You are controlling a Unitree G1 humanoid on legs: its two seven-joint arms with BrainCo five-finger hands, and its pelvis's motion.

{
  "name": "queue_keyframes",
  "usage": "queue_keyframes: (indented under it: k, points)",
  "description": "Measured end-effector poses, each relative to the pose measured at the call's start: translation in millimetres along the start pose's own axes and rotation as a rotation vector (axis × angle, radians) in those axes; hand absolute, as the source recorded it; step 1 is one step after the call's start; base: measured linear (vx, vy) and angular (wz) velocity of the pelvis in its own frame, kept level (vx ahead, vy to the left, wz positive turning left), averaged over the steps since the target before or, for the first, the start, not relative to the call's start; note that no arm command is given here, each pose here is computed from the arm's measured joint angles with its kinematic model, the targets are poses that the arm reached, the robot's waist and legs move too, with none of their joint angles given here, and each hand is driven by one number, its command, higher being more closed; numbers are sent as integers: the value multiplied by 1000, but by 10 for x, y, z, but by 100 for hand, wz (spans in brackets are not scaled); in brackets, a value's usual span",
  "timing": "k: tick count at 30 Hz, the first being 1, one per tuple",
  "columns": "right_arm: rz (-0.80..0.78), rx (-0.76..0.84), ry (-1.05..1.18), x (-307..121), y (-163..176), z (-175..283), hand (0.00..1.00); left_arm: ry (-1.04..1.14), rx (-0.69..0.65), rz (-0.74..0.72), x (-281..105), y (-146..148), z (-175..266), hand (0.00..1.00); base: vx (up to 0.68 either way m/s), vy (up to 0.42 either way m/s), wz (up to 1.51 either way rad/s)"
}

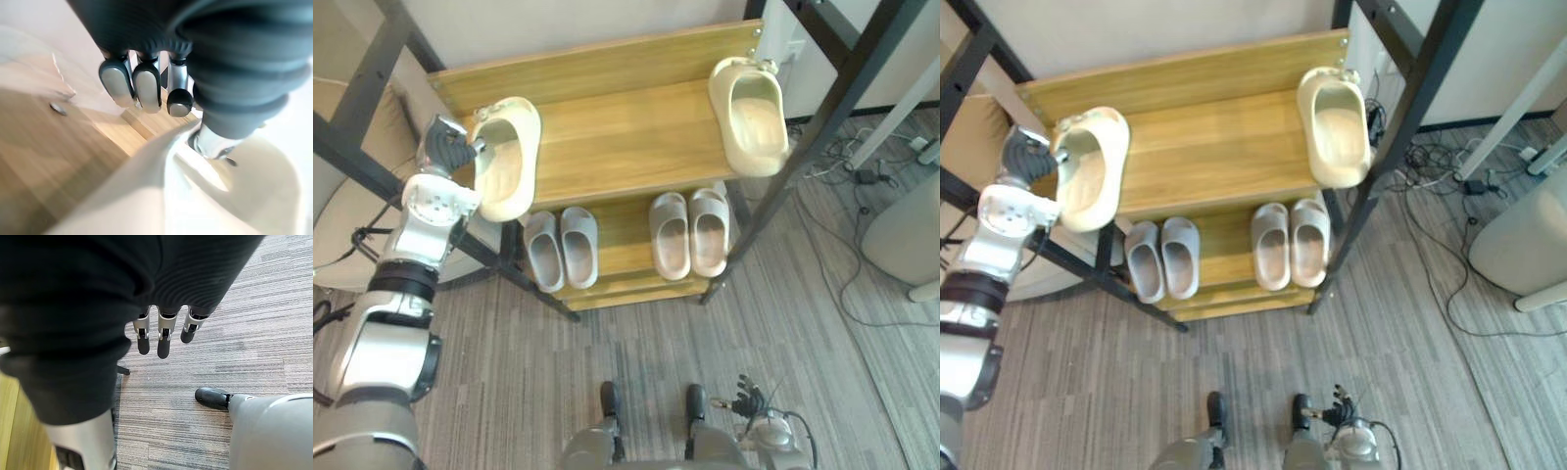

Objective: Organize the slippers on the shoe rack

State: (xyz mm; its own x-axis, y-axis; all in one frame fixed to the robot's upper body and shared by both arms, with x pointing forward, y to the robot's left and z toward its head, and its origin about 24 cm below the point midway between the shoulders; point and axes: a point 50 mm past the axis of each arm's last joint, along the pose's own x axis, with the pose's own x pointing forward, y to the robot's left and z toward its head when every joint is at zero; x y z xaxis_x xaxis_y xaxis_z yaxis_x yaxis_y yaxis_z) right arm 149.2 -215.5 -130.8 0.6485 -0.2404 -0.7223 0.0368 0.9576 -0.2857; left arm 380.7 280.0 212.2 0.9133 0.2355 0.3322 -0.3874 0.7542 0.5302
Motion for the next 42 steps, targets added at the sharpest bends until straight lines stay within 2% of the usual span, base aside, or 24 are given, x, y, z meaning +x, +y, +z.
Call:
queue_keyframes:
  k: [7,14,15,33,42]
  points:
    - [7,-2,2,-1,25,0,0,-33,-128,-23,4,-180,147,100,44,25,6]
    - [11,-28,-12,17,3,45,0,-28,-155,-40,-7,-258,157,100,1,12,6]
    - [7,-31,-14,21,-14,50,0,-29,-166,-45,-11,-299,170,0,0,0,0]
    - [-13,-24,-18,29,-26,67,0,-68,-136,-6,36,-279,293,0,10,4,3]
    - [-2,-35,-20,27,-3,71,0,-124,-179,41,48,-190,438,0,9,6,5]
